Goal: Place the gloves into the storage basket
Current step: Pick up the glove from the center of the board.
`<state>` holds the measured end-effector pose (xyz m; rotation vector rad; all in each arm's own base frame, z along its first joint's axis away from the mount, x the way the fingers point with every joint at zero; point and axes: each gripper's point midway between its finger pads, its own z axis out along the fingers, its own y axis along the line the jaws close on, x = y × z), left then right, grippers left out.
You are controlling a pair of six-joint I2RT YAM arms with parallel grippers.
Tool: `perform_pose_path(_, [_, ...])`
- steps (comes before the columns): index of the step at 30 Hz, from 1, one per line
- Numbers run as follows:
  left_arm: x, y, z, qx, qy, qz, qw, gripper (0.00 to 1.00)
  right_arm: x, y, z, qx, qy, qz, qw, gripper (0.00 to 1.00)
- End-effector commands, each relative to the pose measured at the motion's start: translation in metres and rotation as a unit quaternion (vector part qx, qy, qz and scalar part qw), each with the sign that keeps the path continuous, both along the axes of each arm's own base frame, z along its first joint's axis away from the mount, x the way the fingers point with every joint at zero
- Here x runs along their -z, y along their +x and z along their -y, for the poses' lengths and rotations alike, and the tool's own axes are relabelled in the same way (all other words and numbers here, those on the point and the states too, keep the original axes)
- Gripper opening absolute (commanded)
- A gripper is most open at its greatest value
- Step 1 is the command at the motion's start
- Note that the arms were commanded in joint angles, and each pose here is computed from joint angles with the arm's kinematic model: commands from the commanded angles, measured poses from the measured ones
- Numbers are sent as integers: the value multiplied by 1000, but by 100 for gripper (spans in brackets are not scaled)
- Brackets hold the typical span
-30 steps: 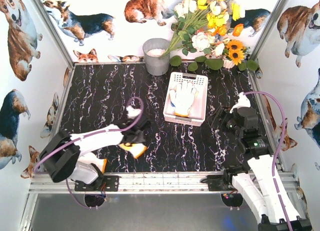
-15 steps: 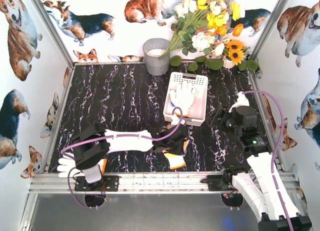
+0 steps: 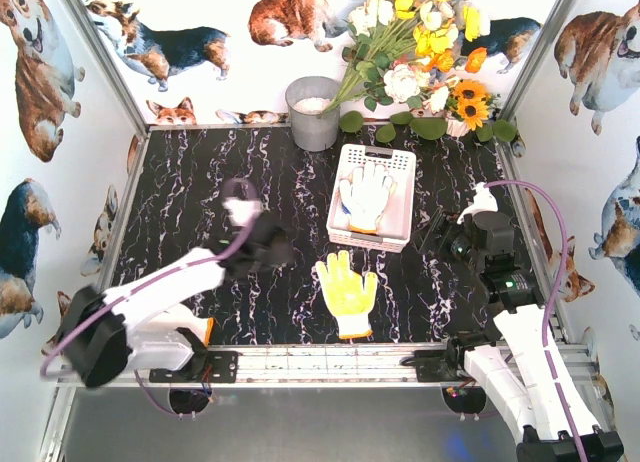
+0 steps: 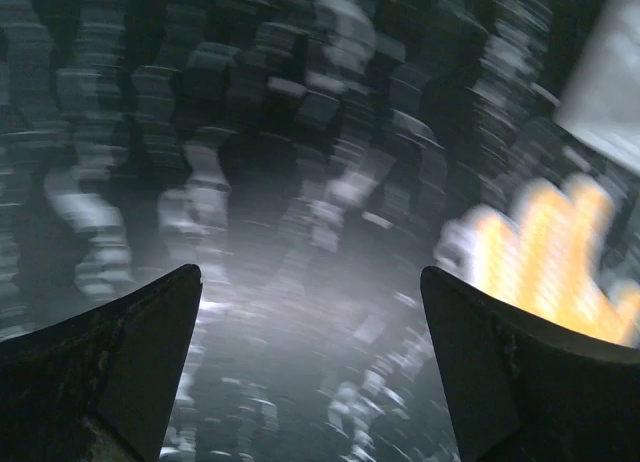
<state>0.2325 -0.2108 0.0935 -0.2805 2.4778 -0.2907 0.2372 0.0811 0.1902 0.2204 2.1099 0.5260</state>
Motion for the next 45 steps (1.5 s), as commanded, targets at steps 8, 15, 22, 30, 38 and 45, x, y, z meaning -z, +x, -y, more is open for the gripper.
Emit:
perform_pose_path(8, [22, -52, -250, -404, 99, -42, 908, 71, -16, 6, 6, 5, -19, 40, 999, 67])
perform_pose_path(15, [31, -81, -300, -546, 124, -95, 823, 69, -19, 5, 5, 2, -20, 42, 999, 67])
perform_pose_path(22, [67, -95, -311, -610, 55, -146, 777, 61, -22, 4, 8, 6, -23, 42, 999, 67])
perform_pose_path(30, [88, -101, -308, -608, 56, -165, 775, 55, -22, 6, 8, 13, -16, 43, 999, 67])
perform_pose_path(38, [107, -104, -296, -601, 33, -179, 778, 32, -21, 6, 7, 14, -14, 39, 999, 67])
perform_pose_path(45, [107, -94, -289, -578, 4, -167, 799, 10, -21, 7, 5, 12, -8, 38, 999, 67])
